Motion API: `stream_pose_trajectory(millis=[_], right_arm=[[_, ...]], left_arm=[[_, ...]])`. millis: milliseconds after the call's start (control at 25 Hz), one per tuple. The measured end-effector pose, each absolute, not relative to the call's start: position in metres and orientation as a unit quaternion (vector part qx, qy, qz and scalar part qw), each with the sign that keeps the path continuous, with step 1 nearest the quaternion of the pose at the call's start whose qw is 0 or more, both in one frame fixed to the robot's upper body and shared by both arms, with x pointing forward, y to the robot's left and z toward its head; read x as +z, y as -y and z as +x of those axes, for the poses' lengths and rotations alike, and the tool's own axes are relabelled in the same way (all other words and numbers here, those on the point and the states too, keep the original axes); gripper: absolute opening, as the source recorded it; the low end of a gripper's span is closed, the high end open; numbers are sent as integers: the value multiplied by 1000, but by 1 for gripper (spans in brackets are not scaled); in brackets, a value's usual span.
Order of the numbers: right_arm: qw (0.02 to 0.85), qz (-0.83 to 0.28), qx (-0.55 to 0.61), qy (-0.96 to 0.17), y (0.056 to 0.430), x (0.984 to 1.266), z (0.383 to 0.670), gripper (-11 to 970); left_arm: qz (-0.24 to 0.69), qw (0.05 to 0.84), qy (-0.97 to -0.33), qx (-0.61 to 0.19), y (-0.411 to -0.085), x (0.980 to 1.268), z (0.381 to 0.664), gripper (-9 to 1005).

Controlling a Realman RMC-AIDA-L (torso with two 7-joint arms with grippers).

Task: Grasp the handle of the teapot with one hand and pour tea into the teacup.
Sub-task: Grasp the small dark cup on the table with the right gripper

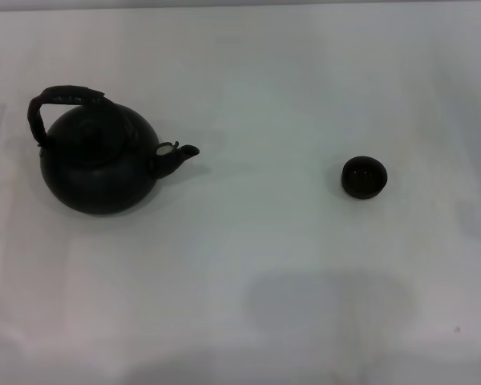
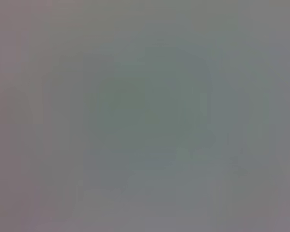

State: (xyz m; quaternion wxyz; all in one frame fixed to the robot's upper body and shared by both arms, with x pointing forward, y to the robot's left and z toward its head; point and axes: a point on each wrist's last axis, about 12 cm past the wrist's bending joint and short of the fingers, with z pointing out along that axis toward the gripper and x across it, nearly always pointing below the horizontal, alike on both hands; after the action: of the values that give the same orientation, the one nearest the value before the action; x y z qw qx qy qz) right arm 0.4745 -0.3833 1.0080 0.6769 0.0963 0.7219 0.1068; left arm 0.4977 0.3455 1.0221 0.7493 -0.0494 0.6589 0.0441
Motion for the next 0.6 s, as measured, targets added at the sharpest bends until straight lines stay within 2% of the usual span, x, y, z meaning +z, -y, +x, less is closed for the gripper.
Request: stream_pose_trajectory(millis=[240, 600], right_arm=[[679, -3, 141, -720, 373, 1021, 488, 844], [631, -222, 238, -704, 369, 1076, 519, 845]], left_arm=[[-56, 740, -669, 52, -352, 1017, 490, 876], [-58, 712, -697, 53, -351, 1010, 497, 876]])
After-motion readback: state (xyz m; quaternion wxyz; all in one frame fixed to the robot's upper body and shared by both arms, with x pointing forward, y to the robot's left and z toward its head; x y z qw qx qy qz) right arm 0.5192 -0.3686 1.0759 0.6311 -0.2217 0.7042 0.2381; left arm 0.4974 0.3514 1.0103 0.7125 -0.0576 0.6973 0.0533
